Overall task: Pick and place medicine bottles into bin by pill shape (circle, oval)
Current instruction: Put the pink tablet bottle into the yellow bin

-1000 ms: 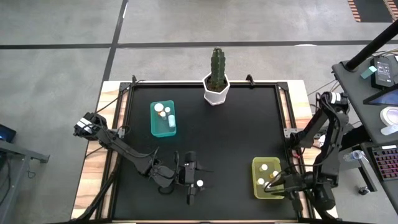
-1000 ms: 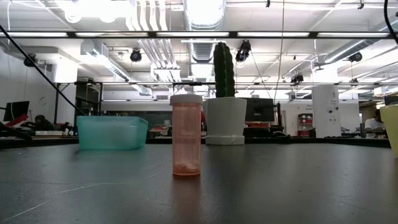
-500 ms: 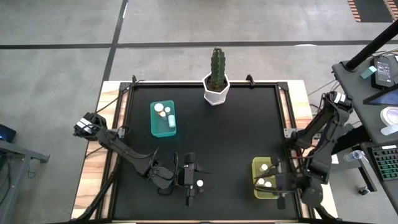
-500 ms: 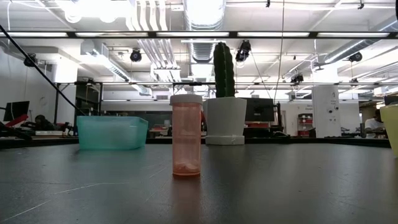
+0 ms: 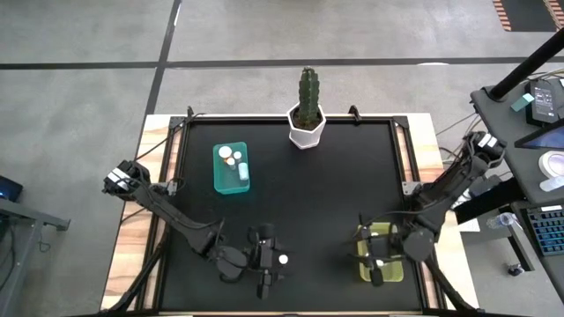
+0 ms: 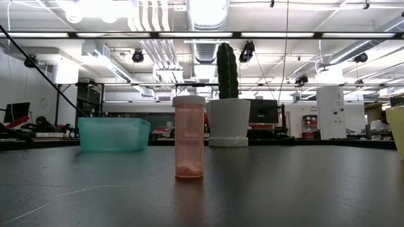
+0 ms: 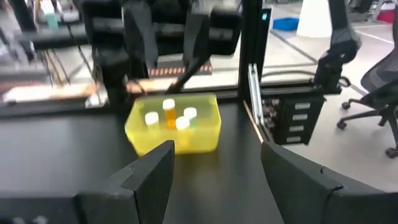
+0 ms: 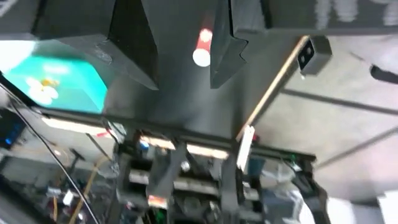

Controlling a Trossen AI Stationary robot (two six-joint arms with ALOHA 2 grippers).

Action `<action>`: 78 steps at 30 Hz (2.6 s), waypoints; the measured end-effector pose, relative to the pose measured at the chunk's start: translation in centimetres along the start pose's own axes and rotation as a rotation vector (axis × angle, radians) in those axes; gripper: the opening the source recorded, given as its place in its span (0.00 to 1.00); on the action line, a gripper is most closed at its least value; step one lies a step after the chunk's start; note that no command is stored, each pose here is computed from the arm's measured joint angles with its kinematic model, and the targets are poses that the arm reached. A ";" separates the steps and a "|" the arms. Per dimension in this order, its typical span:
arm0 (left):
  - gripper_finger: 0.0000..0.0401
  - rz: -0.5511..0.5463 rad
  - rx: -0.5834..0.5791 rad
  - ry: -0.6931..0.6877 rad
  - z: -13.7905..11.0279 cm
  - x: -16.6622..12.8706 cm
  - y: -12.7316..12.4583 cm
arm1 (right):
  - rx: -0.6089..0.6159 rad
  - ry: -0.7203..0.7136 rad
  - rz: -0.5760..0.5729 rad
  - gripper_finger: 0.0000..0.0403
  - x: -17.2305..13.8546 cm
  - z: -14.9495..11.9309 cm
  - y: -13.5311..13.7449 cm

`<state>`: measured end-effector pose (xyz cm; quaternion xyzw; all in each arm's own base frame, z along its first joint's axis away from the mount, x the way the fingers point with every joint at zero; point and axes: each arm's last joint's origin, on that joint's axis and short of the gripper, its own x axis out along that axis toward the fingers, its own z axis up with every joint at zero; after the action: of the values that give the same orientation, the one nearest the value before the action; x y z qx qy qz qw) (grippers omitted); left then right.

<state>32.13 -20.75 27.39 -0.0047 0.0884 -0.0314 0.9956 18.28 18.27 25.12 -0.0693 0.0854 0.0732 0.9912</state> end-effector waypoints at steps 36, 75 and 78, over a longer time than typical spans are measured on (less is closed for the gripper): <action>0.56 0.205 -0.113 0.968 -6.7 -6.4 -0.7 | 0.252 -0.022 -0.010 0.33 3.2 1.2 -3.4; 0.56 0.605 0.276 0.292 -4.9 -12.4 2.9 | 0.283 0.999 -0.010 0.36 21.2 7.7 -1.0; 0.56 0.605 0.293 0.291 -4.8 -12.5 2.9 | 0.271 1.010 0.008 0.42 22.4 7.3 -1.2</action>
<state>19.20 -17.10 24.80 0.1689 0.2210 0.2519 0.9269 41.46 21.17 28.36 0.0331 0.5617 0.0225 0.8263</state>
